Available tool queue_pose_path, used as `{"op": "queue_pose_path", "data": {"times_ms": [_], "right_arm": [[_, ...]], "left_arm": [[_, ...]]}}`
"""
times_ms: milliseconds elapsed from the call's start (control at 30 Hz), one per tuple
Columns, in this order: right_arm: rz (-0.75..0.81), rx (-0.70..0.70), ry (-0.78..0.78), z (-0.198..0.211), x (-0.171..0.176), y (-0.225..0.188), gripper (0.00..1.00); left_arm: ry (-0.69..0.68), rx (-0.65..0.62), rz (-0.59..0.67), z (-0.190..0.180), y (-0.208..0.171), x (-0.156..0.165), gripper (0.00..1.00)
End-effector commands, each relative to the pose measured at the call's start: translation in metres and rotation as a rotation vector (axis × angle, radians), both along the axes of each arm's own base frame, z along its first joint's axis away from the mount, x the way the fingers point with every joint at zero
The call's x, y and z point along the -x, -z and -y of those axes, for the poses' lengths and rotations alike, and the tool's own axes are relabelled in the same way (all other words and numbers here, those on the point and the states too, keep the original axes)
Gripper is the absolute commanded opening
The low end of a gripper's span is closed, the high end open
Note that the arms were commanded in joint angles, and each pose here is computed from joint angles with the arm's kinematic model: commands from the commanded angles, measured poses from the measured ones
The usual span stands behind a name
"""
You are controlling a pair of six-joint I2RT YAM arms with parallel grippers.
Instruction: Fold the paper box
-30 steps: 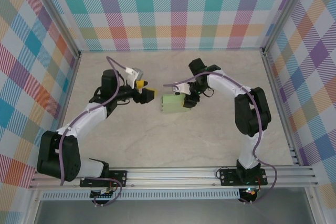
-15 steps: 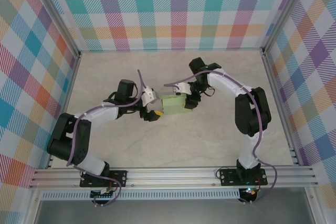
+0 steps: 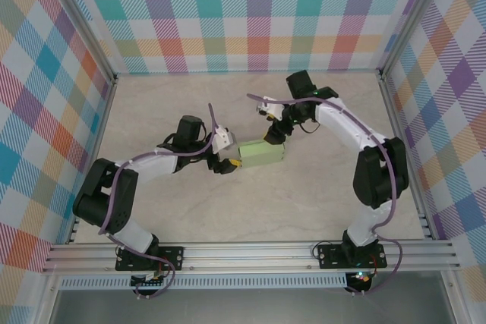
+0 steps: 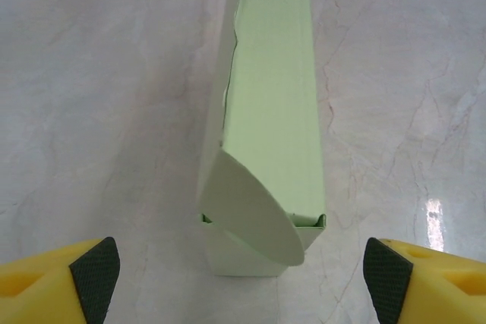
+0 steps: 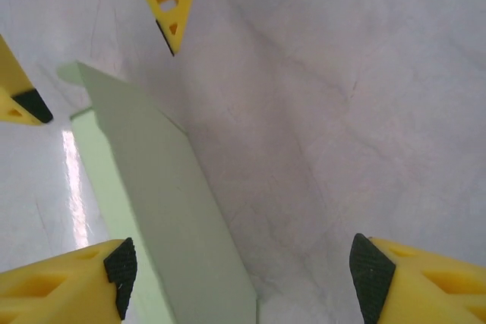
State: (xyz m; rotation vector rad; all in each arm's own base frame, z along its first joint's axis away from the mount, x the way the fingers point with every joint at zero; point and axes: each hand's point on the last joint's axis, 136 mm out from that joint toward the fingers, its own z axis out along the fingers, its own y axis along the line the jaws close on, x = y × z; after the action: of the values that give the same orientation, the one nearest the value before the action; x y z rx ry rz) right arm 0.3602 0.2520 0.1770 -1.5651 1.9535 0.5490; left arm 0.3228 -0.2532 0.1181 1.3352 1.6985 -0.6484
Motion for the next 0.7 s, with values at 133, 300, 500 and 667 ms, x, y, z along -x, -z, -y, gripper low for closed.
{"op": "queue_pose_path", "data": {"times_ms": [133, 300, 500, 667], "right_arm": [[-0.073, -0.204, 0.323, 0.019, -0.003, -0.052, 0.76], [-0.295, -0.327, 0.88, 0.08, -0.024, -0.058, 0.71], [-0.699, -0.362, 0.975, 0.111, -0.007, -0.02, 0.57], [-0.744, -0.375, 0.847, 0.087, 0.009, -0.006, 0.51]], "left_arm": [[-0.142, 0.072, 0.011, -0.012, -0.052, 0.0, 0.88], [-0.579, 0.263, -0.334, -0.035, -0.088, -0.022, 0.89], [-0.738, 0.114, -0.706, -0.018, -0.038, 0.004, 0.79], [-0.815, 0.033, -0.673, -0.01, -0.025, 0.009, 0.79]]}}
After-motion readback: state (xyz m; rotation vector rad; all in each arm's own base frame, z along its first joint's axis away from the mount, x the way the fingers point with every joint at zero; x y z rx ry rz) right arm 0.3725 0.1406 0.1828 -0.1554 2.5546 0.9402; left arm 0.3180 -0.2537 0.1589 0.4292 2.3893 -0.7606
